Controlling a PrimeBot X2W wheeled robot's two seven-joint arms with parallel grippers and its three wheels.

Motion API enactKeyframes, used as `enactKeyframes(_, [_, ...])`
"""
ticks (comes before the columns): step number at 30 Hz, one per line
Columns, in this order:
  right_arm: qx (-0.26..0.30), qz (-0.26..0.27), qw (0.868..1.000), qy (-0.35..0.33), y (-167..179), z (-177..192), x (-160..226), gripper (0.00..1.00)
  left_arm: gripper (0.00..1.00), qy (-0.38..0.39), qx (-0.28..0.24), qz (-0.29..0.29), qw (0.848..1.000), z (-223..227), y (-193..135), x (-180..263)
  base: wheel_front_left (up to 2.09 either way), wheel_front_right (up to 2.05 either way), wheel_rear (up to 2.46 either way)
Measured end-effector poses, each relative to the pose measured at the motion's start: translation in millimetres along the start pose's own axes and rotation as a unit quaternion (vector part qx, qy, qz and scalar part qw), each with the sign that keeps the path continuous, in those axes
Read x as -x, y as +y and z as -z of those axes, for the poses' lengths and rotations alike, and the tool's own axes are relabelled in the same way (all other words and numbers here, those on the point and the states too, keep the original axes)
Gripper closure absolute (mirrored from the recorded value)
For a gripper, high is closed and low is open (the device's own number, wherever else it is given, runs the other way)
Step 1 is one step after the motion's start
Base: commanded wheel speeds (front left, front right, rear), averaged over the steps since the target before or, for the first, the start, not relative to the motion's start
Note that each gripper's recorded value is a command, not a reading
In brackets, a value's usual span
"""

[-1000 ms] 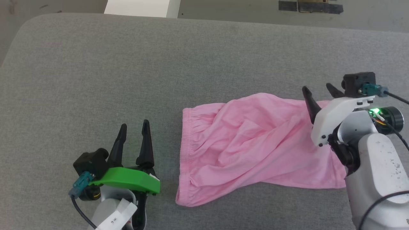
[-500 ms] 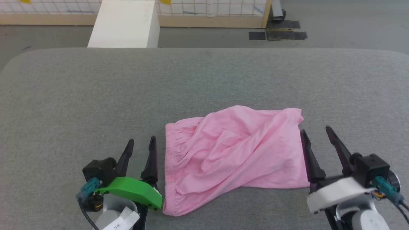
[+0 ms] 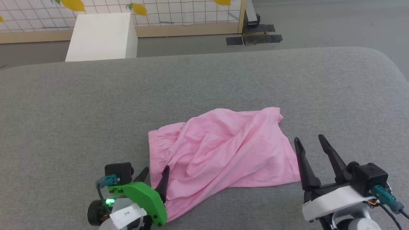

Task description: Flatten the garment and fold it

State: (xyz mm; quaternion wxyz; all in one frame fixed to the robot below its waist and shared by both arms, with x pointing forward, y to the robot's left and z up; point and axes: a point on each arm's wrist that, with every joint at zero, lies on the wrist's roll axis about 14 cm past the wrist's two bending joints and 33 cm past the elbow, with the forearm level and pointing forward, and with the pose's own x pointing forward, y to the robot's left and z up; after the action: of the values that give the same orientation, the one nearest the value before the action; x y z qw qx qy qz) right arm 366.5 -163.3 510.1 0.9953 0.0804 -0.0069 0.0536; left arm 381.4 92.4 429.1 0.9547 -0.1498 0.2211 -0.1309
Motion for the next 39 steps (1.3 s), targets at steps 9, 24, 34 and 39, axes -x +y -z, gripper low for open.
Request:
enactKeyframes(9, [-0.008,0.000,1.000,0.001,0.7,2.8,-0.5,0.00,1.00,0.019,0.005,0.019,1.000,3.7,-7.0,-2.1,0.00,0.00,0.00])
enactKeyframes(24, [-0.013,0.001,1.000,0.002,0.0,3.9,-2.6,0.00,1.00,-0.067,-0.015,0.060,0.996,-66.6,-24.0,-26.7,0.00,0.00,0.00])
enactKeyframes(34, [-0.019,-0.004,1.000,0.004,1.2,8.7,-21.9,0.00,1.00,-0.127,-0.034,0.000,0.991,-139.4,21.1,-96.3,0.00,0.00,0.00])
enactKeyframes(39, [-0.019,0.005,1.000,0.011,-5.9,16.3,-27.0,0.00,1.00,-0.106,-0.046,-0.042,0.992,-138.0,51.1,-127.8,0.00,0.00,0.00])
